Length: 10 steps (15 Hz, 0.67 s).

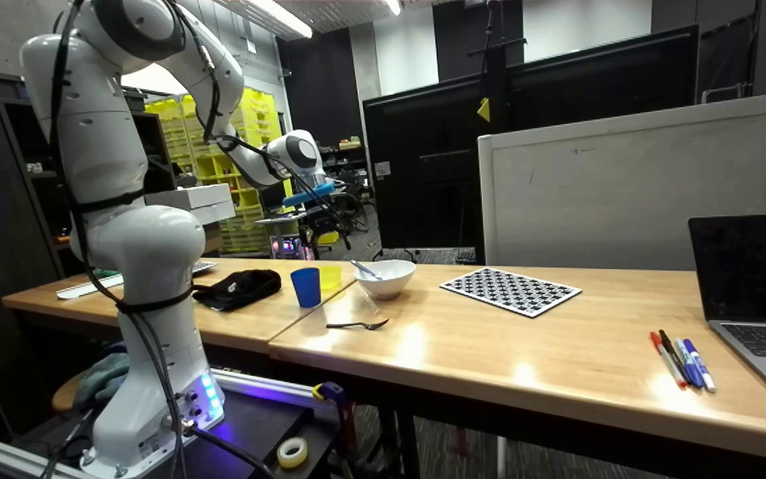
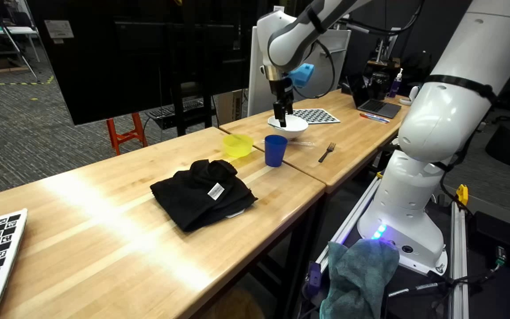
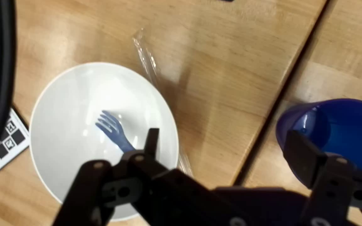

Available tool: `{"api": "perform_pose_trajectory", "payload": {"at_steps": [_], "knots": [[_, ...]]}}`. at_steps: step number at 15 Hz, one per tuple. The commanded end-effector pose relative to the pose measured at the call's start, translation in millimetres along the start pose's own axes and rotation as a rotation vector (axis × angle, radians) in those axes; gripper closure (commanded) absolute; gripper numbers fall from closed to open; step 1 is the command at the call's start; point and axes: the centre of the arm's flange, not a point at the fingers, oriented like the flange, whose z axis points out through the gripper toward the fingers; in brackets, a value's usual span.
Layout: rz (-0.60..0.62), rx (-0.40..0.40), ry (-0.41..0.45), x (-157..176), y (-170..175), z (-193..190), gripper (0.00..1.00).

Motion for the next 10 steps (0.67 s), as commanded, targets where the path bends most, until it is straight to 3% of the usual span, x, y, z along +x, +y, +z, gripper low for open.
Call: {"api": "perform_pose_trajectory", "payload": {"at_steps": [1,5,10], "knots": [[-0.102,-0.035,0.131,-14.8,-31.9,-17.7,0.00],[-0.242,-0.069,0.232,-15.1,-78.6,-33.0,0.00],[-0.377,-0.076,0.293,-18.0,-145.3,-56.4,0.00]]}}
